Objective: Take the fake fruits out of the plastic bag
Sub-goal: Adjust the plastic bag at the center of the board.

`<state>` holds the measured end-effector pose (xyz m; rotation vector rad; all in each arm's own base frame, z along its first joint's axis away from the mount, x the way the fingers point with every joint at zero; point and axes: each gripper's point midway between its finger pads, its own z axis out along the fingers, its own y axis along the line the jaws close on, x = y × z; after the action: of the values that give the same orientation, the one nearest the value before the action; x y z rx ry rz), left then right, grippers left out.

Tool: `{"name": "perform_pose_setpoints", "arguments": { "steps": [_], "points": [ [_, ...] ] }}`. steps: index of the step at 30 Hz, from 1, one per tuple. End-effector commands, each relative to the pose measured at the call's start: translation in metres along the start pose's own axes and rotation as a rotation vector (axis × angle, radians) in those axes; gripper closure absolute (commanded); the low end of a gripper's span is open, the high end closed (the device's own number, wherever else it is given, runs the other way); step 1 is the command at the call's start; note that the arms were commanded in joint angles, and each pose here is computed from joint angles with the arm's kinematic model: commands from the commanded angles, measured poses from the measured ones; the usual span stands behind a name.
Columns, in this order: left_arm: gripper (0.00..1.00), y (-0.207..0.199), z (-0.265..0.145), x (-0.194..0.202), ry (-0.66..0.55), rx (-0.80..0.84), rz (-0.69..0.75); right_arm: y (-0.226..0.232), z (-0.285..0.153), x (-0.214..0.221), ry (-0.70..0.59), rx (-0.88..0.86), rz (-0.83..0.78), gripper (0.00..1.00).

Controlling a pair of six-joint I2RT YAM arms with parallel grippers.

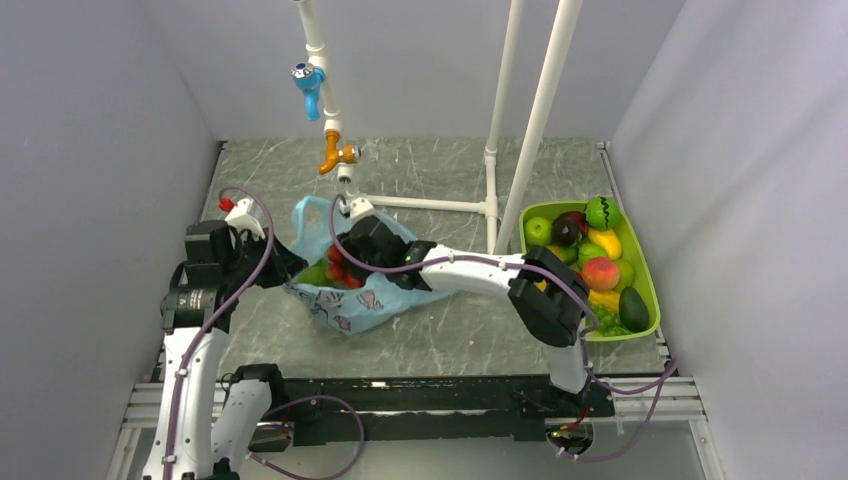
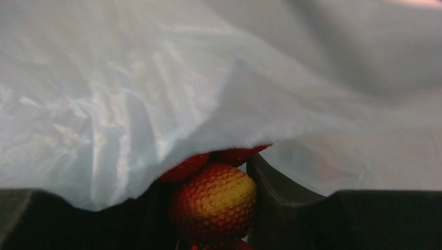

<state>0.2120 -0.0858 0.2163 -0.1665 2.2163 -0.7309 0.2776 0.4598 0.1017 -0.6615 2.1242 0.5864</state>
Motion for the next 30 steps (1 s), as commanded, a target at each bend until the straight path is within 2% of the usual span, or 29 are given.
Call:
{"name": "perform_pose_setpoints", "arguments": {
  "steps": [1,4,7,13,17,21,25,27,30],
  "points": [
    [1.00,-0.009,-0.015,-0.044,-0.144,-0.032,0.070,0.017,-0.028,-0.070,-0.138,-0.050,-0.022,1.00],
    [1.00,0.005,-0.006,-0.024,-0.086,-0.060,0.061,0.030,-0.046,-0.084,-0.170,-0.118,0.013,1.00],
    [1.00,0.014,0.003,0.004,-0.030,-0.041,0.040,0.040,-0.058,-0.080,-0.177,-0.196,0.070,1.00],
    [1.00,0.007,-0.008,0.036,0.051,-0.007,-0.025,0.045,-0.044,-0.034,-0.115,-0.263,0.128,1.00],
    [1.00,0.013,-0.009,0.069,0.139,-0.008,-0.079,0.044,-0.042,-0.043,-0.140,-0.254,0.115,1.00],
    [1.00,0.020,0.003,0.101,0.211,0.030,-0.139,0.051,-0.038,-0.065,-0.183,-0.271,0.089,0.82],
    [1.00,0.016,0.006,0.102,0.195,0.070,-0.147,0.061,-0.033,-0.087,-0.217,-0.298,0.120,0.80],
    [1.00,0.014,0.005,0.100,0.185,0.080,-0.136,0.063,-0.031,-0.093,-0.217,-0.292,0.131,0.68],
    [1.00,0.014,0.005,0.101,0.196,0.081,-0.136,0.065,-0.032,-0.097,-0.231,-0.302,0.124,0.73]
  ]
}}
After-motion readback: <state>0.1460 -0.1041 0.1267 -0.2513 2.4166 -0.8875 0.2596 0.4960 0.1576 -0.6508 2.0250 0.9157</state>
